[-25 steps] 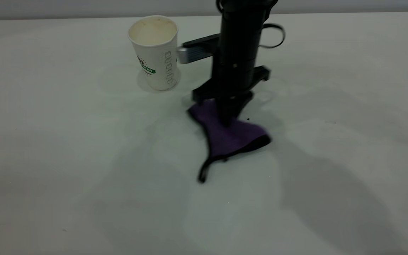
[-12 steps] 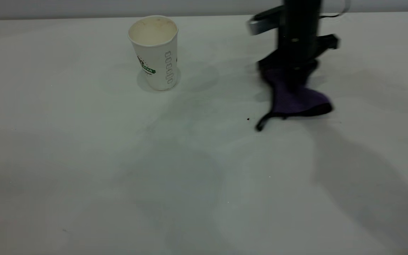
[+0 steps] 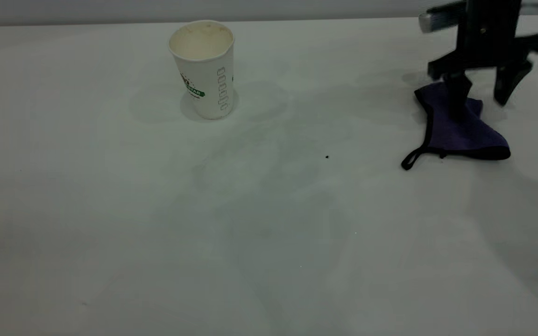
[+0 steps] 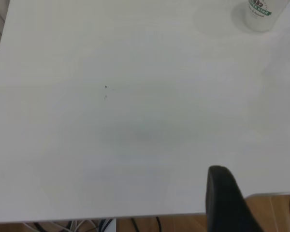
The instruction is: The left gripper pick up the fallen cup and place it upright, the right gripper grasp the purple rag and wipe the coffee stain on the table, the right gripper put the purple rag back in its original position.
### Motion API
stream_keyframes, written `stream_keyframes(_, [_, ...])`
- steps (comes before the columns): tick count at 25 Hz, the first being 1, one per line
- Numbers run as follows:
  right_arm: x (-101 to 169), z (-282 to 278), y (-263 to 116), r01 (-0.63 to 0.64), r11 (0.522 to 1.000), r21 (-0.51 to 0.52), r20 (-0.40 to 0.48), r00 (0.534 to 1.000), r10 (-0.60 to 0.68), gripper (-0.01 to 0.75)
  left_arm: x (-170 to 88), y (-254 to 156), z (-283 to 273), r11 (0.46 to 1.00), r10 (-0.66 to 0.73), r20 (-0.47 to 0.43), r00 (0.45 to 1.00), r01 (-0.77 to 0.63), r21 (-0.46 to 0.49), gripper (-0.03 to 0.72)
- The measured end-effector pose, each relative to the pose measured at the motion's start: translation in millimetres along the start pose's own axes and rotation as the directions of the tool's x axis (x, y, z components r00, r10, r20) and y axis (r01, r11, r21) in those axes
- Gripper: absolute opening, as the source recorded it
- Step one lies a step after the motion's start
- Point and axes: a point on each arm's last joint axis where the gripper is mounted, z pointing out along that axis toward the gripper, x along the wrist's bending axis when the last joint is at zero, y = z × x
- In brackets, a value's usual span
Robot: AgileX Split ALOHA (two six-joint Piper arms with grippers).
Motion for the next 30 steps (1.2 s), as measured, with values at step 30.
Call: stream_keyframes(30, [-13.7,-284.3,-251.8,0.009,0.974,-0.228,-0.159,0.986,-0.046,0.719,0.0,0.0,0.0,1.0,0.0,0.0,1.0,0.0,0.0,0.391])
